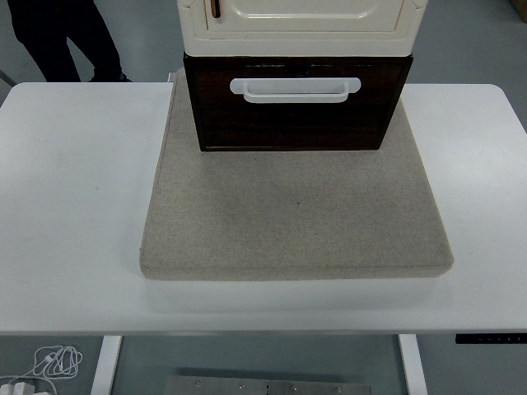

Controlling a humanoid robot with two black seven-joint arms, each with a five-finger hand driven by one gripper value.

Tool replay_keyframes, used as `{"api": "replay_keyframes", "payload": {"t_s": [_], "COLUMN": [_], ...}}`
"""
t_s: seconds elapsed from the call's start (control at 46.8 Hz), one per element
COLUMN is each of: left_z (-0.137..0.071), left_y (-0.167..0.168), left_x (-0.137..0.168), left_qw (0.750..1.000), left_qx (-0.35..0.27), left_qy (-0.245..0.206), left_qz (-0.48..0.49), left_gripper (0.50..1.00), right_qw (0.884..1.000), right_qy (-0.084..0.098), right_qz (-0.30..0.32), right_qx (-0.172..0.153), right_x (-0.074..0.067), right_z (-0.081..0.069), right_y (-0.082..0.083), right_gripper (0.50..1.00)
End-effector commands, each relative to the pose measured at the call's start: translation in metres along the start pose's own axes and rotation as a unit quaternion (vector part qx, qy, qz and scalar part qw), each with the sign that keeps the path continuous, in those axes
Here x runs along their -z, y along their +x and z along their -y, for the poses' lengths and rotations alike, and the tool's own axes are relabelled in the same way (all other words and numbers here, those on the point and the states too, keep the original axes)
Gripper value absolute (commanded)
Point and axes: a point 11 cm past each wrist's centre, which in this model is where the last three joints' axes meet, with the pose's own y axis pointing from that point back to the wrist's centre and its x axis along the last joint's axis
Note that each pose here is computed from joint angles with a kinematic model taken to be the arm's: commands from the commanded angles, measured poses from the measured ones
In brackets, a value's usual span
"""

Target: Open the drawer under the combination cabinet

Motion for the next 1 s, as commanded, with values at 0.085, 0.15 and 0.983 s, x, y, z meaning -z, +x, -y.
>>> {"api": "replay_keyframes", "payload": {"t_s": [0.085, 0.15, 0.983], "left_z": [0.003, 0.004, -0.02], "left_y": [-0.041, -0.052, -0.118], "left_x": [0.01, 0.012, 0.104], "left_qw": [0.997, 0.996, 0.939], "left_qx": [0.06, 0.076, 0.226], "left_qy": [0.032, 0.04, 0.235], "left_qz": [0.024, 0.033, 0.11], "left_gripper": [1.0, 1.0, 1.0], "right_qw": [1.0, 1.0, 1.0], "right_qy": [0.0, 0.0, 0.0], "right_qz": [0.0, 0.0, 0.0], "right_qx": [0.0, 0.0, 0.0], "right_x": [0.0, 0.0, 0.0], "right_z": [0.0, 0.0, 0.0], "right_y": [0.0, 0.0, 0.0], "right_gripper": [0.926, 0.926, 0.926]}}
